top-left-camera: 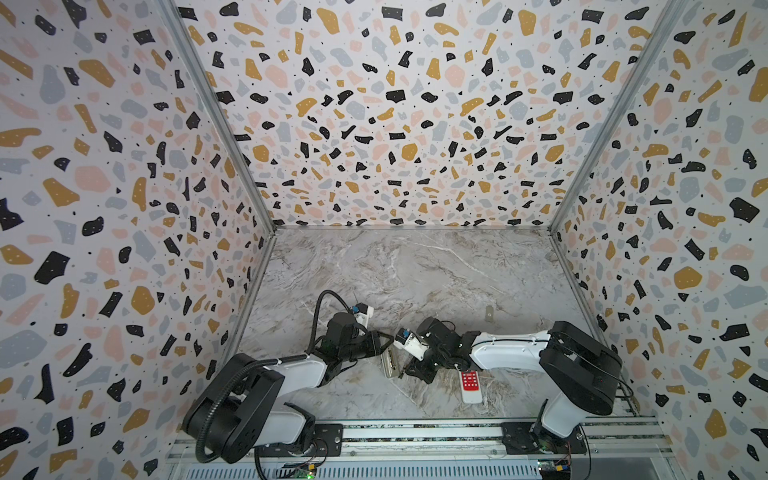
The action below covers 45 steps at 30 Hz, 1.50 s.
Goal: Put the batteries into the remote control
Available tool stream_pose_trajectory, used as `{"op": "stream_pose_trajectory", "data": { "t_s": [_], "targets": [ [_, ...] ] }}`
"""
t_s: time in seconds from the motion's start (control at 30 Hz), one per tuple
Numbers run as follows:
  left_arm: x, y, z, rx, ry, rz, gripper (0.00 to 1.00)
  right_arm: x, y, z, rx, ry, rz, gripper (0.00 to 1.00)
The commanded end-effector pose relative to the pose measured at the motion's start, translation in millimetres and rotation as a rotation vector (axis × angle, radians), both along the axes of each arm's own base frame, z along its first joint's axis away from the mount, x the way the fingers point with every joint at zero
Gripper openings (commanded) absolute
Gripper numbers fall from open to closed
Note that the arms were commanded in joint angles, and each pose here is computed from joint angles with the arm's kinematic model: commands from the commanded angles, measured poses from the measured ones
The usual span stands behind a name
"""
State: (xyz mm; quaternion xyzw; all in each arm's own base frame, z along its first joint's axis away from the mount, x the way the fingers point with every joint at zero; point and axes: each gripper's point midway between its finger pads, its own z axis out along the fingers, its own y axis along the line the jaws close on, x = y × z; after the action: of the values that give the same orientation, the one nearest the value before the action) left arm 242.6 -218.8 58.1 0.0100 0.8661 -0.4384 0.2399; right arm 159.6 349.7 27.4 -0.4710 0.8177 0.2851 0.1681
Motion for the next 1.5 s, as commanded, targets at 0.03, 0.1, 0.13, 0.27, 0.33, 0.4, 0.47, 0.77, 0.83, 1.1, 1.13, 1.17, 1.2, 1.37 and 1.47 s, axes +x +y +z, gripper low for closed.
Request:
{"op": "stream_pose_trajectory", "data": {
  "t_s": [0.03,0.1,0.13,0.27,0.33,0.4,0.47,0.77,0.83,1.1,1.13,1.17,1.2,1.37,1.47],
  "targets": [
    [-9,-1,-7,0.002,0.013,-0.019,0.00,3,4,-5,-0.002,0.024,-0.006,0.23],
    [-10,-1,-7,0.002,0.014,-0.018,0.00,5,5,-5,0.003,0.030,-0.010,0.24],
    [-10,-1,-7,0.002,0.013,-0.019,0.00,6,5,-6,-0.001,0.033,-0.014,0.25],
    [-10,1,-8,0.010,0.013,-0.011,0.00,12,1,-4,-0.018,0.034,-0.054,0.32],
    [-10,5,-10,0.029,0.017,0.004,0.00,17,-1,0,-0.035,0.023,-0.088,0.36],
    [-9,7,-10,0.033,0.014,0.016,0.00,21,-4,3,-0.052,0.014,-0.120,0.38],
    [-8,9,-9,0.036,0.013,0.026,0.00,24,-6,8,-0.061,0.005,-0.148,0.39],
    [7,35,6,0.056,-0.029,0.105,0.00,26,7,30,-0.080,-0.038,-0.201,0.45],
    [10,41,12,0.071,-0.055,0.117,0.00,25,15,32,-0.088,-0.041,-0.199,0.45],
    [12,52,26,0.068,-0.127,0.166,0.00,28,25,25,-0.193,-0.065,-0.252,0.43],
    [12,53,26,0.069,-0.132,0.171,0.00,27,25,25,-0.199,-0.063,-0.258,0.43],
    [12,54,27,0.068,-0.135,0.173,0.00,27,25,25,-0.205,-0.064,-0.262,0.43],
    [12,55,27,0.071,-0.140,0.176,0.00,26,25,25,-0.215,-0.069,-0.269,0.43],
    [12,59,27,0.077,-0.150,0.185,0.00,19,26,21,-0.252,-0.070,-0.286,0.41],
    [11,59,28,0.075,-0.154,0.185,0.00,15,28,16,-0.260,-0.059,-0.287,0.39]
  ]
}}
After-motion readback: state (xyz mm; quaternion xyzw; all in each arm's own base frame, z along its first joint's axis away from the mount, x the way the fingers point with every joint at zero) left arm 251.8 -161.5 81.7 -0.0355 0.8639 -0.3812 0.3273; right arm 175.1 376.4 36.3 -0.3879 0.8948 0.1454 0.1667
